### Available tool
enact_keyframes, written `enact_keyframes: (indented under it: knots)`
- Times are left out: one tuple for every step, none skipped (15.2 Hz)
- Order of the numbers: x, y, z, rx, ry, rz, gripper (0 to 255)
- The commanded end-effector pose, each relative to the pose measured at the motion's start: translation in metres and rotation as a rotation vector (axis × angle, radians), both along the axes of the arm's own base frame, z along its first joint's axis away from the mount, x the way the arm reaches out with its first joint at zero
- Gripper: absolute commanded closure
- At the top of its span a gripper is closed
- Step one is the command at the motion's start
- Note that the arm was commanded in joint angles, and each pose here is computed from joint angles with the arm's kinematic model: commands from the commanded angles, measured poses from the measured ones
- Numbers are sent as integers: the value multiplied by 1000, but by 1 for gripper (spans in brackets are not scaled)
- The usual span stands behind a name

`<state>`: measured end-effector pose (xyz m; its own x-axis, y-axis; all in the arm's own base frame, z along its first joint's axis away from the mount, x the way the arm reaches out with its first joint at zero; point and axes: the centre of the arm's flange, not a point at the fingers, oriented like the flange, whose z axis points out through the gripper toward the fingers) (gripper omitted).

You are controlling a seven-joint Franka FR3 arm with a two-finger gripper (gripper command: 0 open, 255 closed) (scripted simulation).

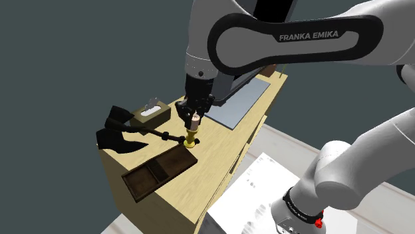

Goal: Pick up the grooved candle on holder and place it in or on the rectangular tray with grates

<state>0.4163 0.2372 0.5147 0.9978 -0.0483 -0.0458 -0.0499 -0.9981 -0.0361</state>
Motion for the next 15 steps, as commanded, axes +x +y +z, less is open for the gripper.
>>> enact_keyframes:
  knots:
    - [15, 22, 4, 1, 0, -1, 255]
    - [21, 33, 6, 1, 0, -1, 255]
    - [28, 44, 9, 1, 0, -1, 255]
    - [35, 55, 11, 1, 0, -1, 255]
    - [41, 66, 14, 1, 0, -1, 255]
    - [49, 79, 16, 1, 0, -1, 255]
    - [49, 79, 11, 1, 0, -1, 255]
    - [49, 79, 6, 1, 0, -1, 255]
    - [49, 79, 1, 1, 0, -1, 255]
    - [49, 79, -5, 1, 0, -1, 255]
    - [49, 79, -10, 1, 0, -1, 255]
    - [49, 79, -15, 1, 0, -1, 255]
    - [49, 79, -21, 1, 0, -1, 255]
    - [49, 79, -26, 1, 0, -1, 255]
    - [49, 79, -31, 1, 0, -1, 255]
